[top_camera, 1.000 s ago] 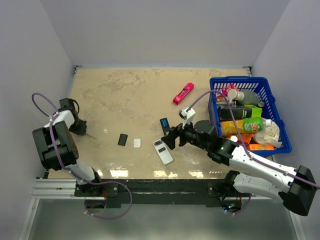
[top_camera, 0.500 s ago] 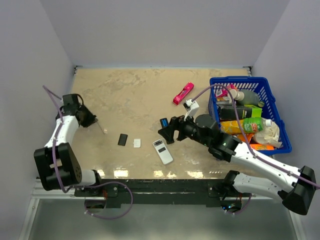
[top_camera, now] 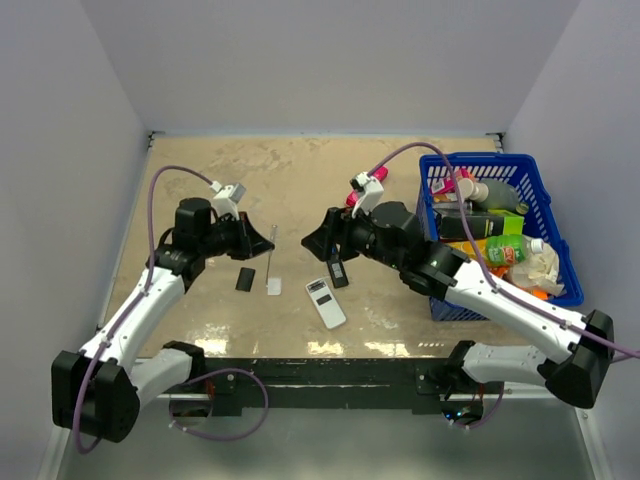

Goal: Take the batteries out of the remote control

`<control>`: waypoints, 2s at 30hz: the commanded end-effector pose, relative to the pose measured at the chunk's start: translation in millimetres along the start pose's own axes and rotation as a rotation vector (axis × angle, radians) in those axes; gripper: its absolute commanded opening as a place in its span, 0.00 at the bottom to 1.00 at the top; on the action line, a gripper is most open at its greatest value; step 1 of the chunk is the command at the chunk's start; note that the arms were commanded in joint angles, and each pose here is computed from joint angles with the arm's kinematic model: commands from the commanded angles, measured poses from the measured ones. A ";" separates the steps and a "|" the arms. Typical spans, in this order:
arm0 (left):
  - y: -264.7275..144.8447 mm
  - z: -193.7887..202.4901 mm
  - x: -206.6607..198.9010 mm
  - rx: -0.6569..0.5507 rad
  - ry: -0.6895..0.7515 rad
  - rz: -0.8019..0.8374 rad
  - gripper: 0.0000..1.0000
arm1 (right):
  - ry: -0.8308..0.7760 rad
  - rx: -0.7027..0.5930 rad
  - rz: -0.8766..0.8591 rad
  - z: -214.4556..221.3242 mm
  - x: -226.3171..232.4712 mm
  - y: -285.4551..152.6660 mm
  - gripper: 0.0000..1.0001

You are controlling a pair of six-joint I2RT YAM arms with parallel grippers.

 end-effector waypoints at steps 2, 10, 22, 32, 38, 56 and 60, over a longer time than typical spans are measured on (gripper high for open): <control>-7.0 4.7 -23.8 0.010 0.124 0.193 0.00 | 0.064 -0.016 -0.056 -20.8 14.7 11.7 0.68; -9.3 6.4 -28.1 0.036 0.158 0.246 0.00 | 0.074 0.045 -0.070 -22.7 20.6 56.9 0.58; -13.0 9.7 -32.8 0.053 0.156 0.304 0.00 | 0.034 0.102 -0.067 -9.7 16.5 95.3 0.43; -9.7 11.1 -30.7 0.077 0.141 0.311 0.00 | 0.018 0.067 -0.031 -10.0 11.8 95.6 0.34; -5.9 11.1 -27.8 0.087 0.128 0.296 0.00 | -0.002 0.068 -0.023 -6.2 8.8 93.7 0.30; 28.8 -24.5 -11.6 0.059 0.018 -0.010 0.80 | -0.116 -0.113 0.223 33.7 -36.6 62.5 0.00; 44.6 -31.6 -7.8 0.093 -0.009 -0.014 0.78 | -0.195 -0.184 0.113 39.1 -31.6 48.1 0.00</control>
Point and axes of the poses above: each gripper's point midway between its finger pads, its own y axis out along the fingers, its own x axis along the line the jaws close on, z = x × y, the point moved 10 cm from there along -y, back along the fingers, and after that the axes turned 13 degrees about -y, right-handed, at the moved point
